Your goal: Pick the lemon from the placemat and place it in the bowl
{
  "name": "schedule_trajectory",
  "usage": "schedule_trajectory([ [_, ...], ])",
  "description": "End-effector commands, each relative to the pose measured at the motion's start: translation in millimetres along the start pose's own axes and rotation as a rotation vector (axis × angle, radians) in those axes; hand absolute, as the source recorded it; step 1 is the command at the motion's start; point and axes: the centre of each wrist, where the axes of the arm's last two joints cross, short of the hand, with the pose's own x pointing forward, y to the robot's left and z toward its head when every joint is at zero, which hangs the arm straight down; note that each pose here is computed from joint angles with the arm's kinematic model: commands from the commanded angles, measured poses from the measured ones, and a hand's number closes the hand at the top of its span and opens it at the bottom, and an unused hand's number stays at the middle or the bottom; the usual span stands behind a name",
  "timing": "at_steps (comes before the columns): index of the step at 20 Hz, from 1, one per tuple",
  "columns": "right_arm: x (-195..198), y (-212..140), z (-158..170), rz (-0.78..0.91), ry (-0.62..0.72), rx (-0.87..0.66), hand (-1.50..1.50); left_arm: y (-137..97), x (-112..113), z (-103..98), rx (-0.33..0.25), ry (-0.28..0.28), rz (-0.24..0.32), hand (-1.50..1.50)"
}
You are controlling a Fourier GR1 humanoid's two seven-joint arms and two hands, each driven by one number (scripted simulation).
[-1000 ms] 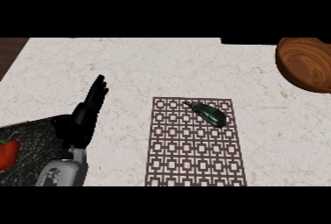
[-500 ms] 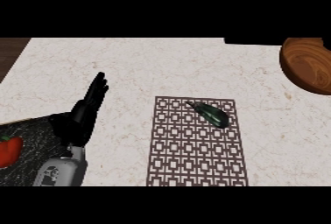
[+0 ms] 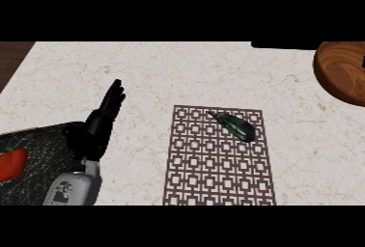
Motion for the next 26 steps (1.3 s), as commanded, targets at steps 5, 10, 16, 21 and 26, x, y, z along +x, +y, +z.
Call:
schedule_trajectory([
  [5,-38.4,19.8,20.4,-0.144,-0.003,0.203,-1.50,2.3,3.2,4.0,-0.021,-0.003,-0.003,0.00],
  [10,-36.7,13.1,17.4,-0.346,-0.112,0.100,-1.50,-14.5,2.4,1.5,-0.009,0.000,0.006,0.00],
  [16,-19.6,-28.0,0.2,-0.489,-0.131,-0.089,-1.50,14.9,9.0,-4.5,0.010,0.007,0.000,0.00],
  [21,-42.8,-48.9,10.3,-0.613,-0.064,-0.058,-1.50,1.5,3.9,1.7,0.008,0.002,-0.004,0.00],
  [26,-76.5,-70.1,30.9,-0.748,-0.049,-0.026,-1.50,5.7,7.5,4.3,0.020,0.001,0.006,0.00],
])
